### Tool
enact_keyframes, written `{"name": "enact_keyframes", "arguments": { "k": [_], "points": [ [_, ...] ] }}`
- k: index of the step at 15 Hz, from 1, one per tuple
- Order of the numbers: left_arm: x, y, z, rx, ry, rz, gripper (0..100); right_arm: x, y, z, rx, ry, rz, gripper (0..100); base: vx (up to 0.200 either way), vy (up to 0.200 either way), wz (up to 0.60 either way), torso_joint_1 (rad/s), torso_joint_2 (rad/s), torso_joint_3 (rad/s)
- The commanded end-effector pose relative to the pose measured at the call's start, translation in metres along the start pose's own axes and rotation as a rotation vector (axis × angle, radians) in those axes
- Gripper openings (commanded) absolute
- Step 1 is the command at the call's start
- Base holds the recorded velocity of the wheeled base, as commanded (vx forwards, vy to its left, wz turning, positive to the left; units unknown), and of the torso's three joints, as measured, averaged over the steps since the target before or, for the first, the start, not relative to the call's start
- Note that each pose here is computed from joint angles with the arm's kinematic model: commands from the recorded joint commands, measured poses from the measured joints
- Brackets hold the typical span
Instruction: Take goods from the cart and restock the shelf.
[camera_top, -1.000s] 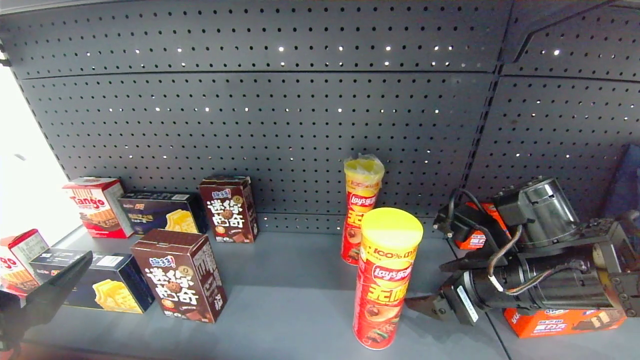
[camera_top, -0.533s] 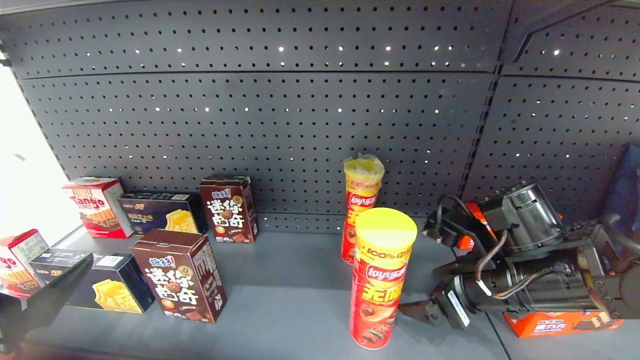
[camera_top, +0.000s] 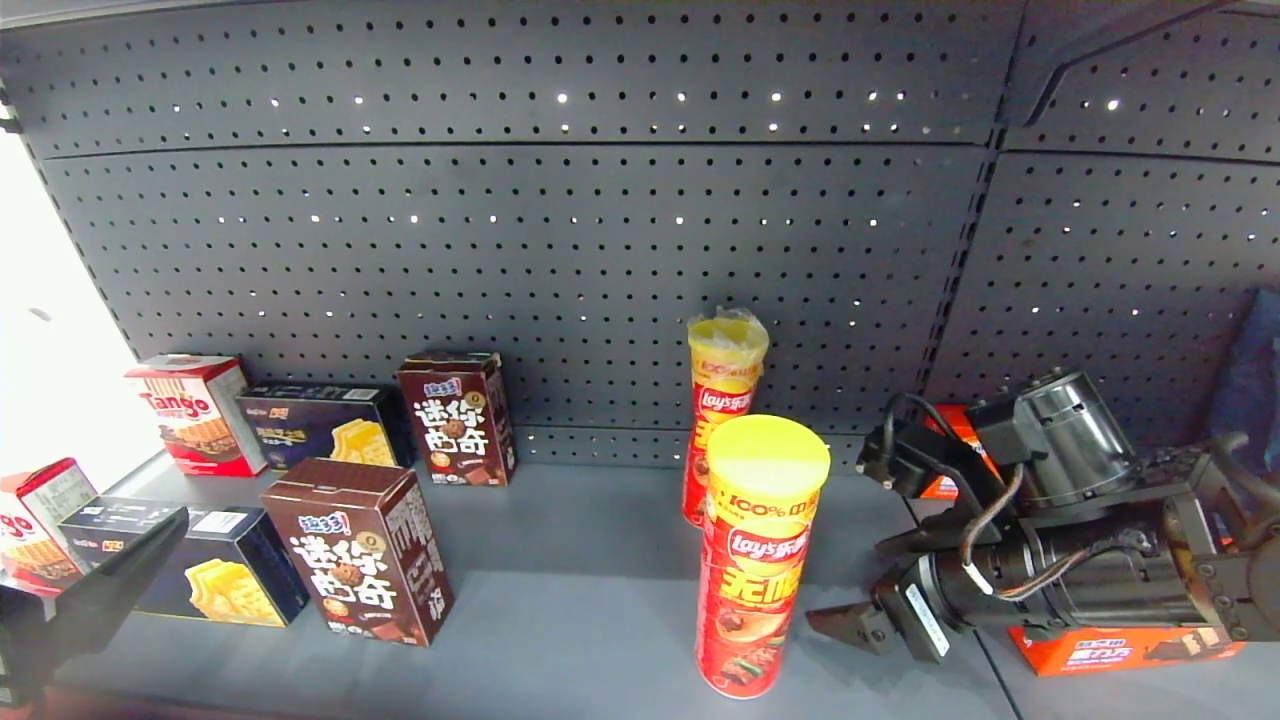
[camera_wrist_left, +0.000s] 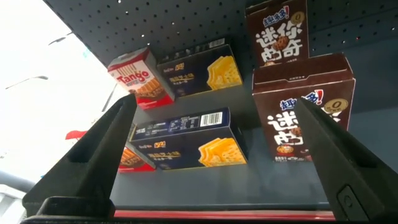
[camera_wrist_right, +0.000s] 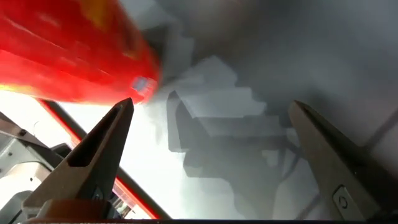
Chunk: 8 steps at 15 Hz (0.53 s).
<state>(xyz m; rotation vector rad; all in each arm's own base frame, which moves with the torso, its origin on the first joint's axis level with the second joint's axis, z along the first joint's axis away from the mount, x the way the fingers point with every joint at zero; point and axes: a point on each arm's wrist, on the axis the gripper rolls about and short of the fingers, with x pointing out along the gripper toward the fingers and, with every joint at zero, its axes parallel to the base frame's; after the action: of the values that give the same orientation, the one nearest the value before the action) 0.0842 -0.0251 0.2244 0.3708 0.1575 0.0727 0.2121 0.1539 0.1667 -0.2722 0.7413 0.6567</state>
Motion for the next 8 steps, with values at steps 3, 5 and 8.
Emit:
{"name": "enact_keyframes", "arguments": {
  "k": [3,5,8],
  "points": [
    [0.000,-0.001,-0.002,0.002,0.004,-0.001,100,-0.006,-0.005,-0.002,0.013,-0.010,-0.013,100,0.000,0.000,0.00,0.000,0.00,0.000],
    [-0.003,0.001,-0.003,-0.003,-0.004,0.001,100,-0.003,-0.004,-0.003,0.012,0.001,-0.012,100,0.000,0.000,0.00,0.000,0.00,0.000],
    [-0.008,0.001,-0.011,-0.002,-0.002,0.002,100,0.007,-0.004,-0.002,0.010,0.023,-0.008,100,0.000,0.000,0.00,0.000,0.00,0.000]
  ]
}}
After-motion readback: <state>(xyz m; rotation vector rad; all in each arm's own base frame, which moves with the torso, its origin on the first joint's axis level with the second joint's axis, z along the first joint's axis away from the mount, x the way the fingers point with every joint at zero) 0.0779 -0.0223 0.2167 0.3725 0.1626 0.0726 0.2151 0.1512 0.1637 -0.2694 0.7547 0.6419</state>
